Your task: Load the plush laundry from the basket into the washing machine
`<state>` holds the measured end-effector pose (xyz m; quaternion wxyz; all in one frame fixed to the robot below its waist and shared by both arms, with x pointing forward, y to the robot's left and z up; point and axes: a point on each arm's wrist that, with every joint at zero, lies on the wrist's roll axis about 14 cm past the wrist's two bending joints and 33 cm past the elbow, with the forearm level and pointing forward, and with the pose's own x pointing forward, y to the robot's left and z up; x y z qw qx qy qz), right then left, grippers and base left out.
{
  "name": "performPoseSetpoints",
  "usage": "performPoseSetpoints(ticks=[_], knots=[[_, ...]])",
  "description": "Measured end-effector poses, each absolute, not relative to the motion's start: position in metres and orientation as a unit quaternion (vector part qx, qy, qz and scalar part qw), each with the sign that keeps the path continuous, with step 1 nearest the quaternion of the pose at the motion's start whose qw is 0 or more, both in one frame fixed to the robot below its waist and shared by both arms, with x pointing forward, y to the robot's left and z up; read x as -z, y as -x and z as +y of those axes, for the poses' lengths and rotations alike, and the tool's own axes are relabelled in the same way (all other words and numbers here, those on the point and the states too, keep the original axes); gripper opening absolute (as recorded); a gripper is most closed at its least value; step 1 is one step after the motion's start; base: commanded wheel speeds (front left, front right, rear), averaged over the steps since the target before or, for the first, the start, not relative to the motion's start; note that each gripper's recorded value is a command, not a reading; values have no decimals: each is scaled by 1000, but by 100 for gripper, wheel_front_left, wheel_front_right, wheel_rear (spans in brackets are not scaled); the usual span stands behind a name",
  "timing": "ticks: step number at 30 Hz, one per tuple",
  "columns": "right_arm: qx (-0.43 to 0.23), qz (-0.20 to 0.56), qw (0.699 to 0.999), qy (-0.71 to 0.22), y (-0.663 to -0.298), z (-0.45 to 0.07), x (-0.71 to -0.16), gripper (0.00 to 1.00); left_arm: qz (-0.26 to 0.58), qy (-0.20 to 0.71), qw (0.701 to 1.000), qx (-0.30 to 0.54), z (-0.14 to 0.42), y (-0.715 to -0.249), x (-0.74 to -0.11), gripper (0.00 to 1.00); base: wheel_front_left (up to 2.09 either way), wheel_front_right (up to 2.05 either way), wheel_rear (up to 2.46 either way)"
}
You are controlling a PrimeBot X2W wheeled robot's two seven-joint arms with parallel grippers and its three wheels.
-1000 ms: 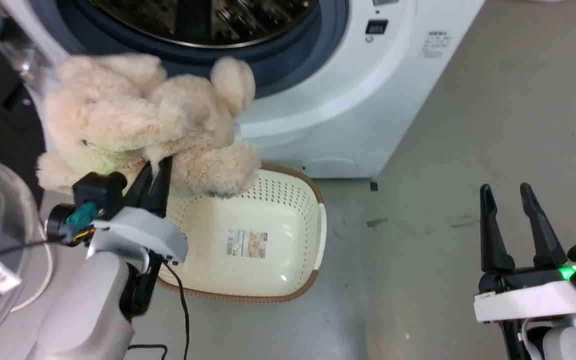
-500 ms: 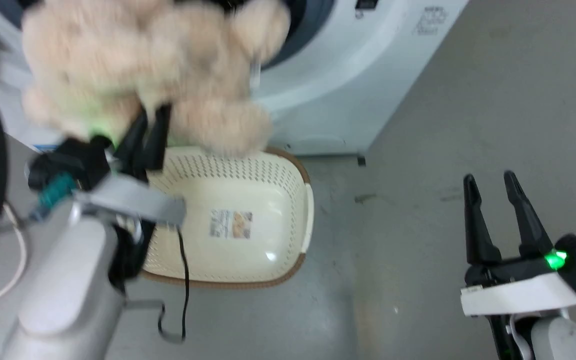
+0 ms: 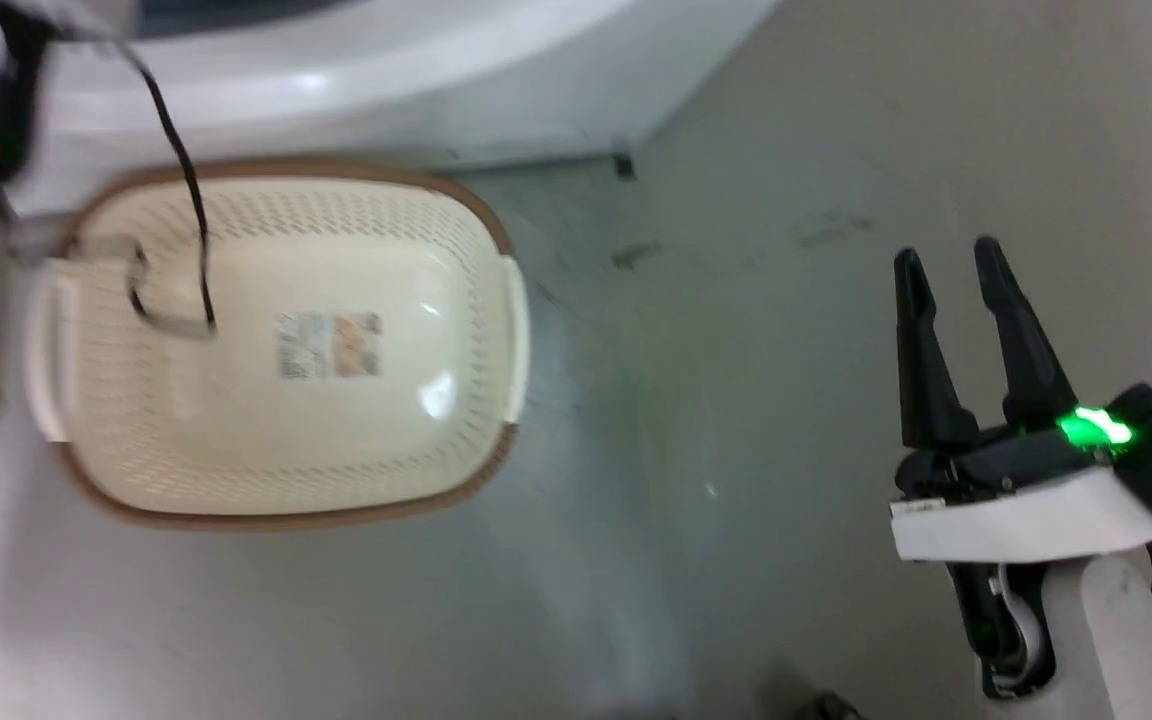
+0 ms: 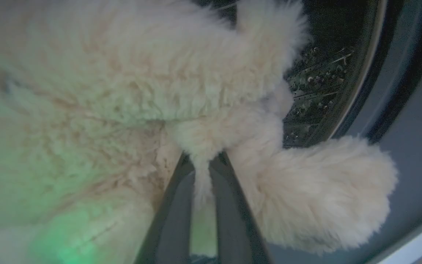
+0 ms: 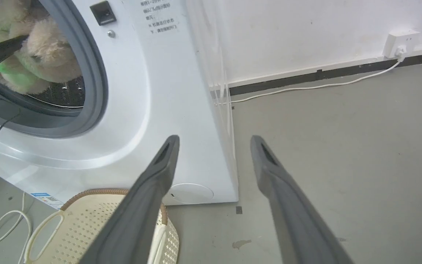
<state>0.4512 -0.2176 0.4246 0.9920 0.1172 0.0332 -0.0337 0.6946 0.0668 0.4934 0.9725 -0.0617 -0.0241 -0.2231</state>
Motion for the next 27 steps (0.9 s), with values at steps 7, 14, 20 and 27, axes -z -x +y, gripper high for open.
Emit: performPoseSetpoints(ticks=[7, 14, 20, 27], knots=[[35, 67, 988, -133, -457, -216, -395, 100, 40, 47, 975, 213, 56, -755, -449, 0, 0, 0, 0], [46, 94, 986, -133, -452, -221, -376, 100, 112, 22, 976, 186, 59, -789, -396, 0, 0, 0, 0], [50, 95, 985, -133, -446, -223, -381, 100, 150, 15, 974, 168, 61, -793, -374, 0, 0, 0, 0], [48, 88, 986, -134, -449, -222, -385, 100, 126, 0, 978, 168, 63, -793, -389, 100, 0, 0, 0]])
